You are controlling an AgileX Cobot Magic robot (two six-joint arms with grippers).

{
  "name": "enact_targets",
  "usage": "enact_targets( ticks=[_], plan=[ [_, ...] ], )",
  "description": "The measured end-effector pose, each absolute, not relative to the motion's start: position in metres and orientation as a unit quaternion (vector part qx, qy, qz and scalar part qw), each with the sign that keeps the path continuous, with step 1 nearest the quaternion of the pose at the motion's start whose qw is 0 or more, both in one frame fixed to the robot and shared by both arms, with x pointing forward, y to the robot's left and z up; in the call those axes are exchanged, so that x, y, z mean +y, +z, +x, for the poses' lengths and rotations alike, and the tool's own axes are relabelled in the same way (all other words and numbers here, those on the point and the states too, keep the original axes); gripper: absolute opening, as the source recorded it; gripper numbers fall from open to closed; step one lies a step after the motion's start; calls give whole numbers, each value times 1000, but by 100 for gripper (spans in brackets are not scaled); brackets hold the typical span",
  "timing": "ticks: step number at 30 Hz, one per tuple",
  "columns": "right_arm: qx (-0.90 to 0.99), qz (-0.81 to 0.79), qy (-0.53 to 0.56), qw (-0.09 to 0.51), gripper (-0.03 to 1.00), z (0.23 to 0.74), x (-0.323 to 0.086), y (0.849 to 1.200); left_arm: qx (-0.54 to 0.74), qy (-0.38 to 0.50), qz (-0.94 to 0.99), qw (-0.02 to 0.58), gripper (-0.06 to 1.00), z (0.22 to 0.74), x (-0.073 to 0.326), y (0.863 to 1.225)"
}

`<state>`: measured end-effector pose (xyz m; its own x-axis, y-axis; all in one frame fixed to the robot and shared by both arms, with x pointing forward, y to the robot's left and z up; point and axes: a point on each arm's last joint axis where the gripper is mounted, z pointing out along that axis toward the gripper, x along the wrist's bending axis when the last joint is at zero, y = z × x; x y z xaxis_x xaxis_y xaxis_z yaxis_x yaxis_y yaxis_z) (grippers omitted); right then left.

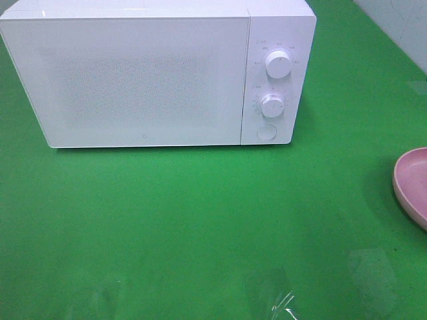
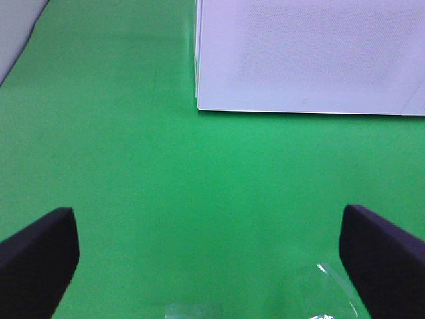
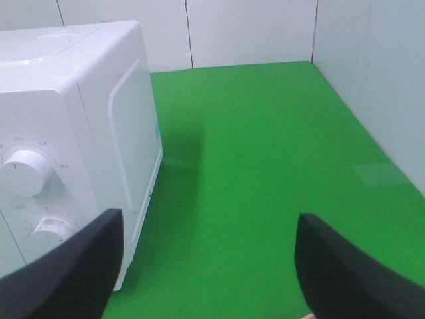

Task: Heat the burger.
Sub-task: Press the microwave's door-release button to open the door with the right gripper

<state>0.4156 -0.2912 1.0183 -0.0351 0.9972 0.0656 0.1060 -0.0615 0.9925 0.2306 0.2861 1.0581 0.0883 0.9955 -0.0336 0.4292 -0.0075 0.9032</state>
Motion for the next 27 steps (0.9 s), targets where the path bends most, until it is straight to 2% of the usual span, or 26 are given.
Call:
enact_targets(
  ticks=[12,19,27],
  plan=[
    [502,536,502,457,70,432,-292,993,577,350,617,404,99,231,286,1058],
    [523,510,497,468,70,437,-274,981,577,350,617,404,99,231,286,1058],
    [564,485,459,484,78,437,-238,959,577,350,617,404,99,231,286,1058]
  ],
)
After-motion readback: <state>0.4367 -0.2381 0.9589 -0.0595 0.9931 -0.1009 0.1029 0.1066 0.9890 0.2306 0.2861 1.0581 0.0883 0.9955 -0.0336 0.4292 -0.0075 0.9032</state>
